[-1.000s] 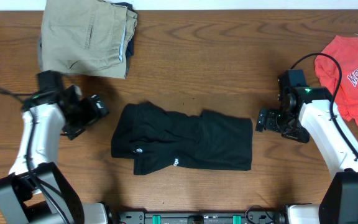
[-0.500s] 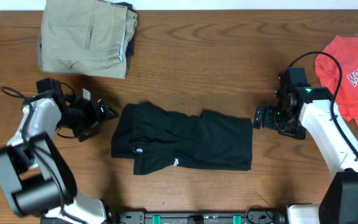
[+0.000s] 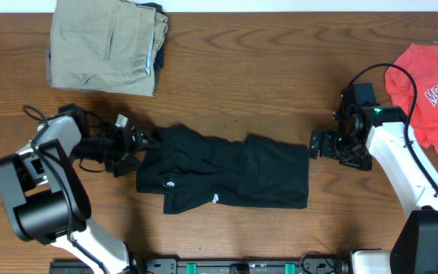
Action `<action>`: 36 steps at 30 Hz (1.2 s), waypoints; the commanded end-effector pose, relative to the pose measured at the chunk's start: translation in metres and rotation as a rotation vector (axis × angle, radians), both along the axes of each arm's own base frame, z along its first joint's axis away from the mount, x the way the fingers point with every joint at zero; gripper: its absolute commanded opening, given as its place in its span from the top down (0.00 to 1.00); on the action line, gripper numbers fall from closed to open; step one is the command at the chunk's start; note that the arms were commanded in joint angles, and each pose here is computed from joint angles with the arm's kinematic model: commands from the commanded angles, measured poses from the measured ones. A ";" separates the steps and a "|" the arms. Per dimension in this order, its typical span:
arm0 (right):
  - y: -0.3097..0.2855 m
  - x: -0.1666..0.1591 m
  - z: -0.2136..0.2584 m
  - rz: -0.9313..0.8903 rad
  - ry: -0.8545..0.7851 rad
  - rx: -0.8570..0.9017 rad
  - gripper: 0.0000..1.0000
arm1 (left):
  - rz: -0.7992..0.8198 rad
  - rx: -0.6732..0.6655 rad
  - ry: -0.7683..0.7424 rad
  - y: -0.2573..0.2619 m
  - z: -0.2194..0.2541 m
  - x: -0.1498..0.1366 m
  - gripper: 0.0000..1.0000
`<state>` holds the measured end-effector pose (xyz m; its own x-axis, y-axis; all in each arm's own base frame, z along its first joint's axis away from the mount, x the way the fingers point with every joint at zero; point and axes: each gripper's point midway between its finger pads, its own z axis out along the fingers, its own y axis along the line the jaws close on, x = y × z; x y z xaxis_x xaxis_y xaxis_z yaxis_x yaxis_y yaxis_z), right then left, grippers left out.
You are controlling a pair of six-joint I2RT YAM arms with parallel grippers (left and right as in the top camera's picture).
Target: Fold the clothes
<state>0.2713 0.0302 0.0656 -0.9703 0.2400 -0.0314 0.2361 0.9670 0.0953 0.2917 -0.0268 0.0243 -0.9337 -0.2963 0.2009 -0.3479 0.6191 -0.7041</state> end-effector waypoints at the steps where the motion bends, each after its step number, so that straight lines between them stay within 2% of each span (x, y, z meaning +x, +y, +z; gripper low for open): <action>1: 0.006 0.004 0.005 0.016 -0.024 0.034 0.01 | -0.097 0.019 0.087 -0.013 -0.031 -0.022 0.02; 10: 0.006 0.002 0.005 0.016 -0.016 0.036 0.01 | -0.202 0.019 0.088 -0.039 -0.040 -0.028 0.02; 12: 0.006 0.002 0.005 0.016 -0.016 0.036 0.01 | -0.211 0.019 0.088 -0.042 -0.040 -0.029 0.06; 18: 0.006 0.002 0.005 0.016 -0.015 0.036 0.01 | -0.206 0.020 0.095 -0.042 -0.040 -0.029 0.65; 21: 0.006 0.002 0.005 0.016 -0.015 0.036 0.01 | -0.202 0.020 0.100 -0.042 -0.040 -0.029 0.86; 23: 0.007 0.002 0.005 0.016 -0.015 0.036 0.01 | -0.199 0.019 0.103 -0.042 -0.040 -0.029 0.94; 30: 0.007 0.001 0.005 0.016 -0.013 0.039 0.01 | -0.190 0.022 0.100 -0.041 -0.038 -0.025 0.94; 36: 0.007 -0.004 0.003 0.016 0.006 0.039 0.01 | -0.117 0.032 0.106 -0.026 -0.020 0.000 0.94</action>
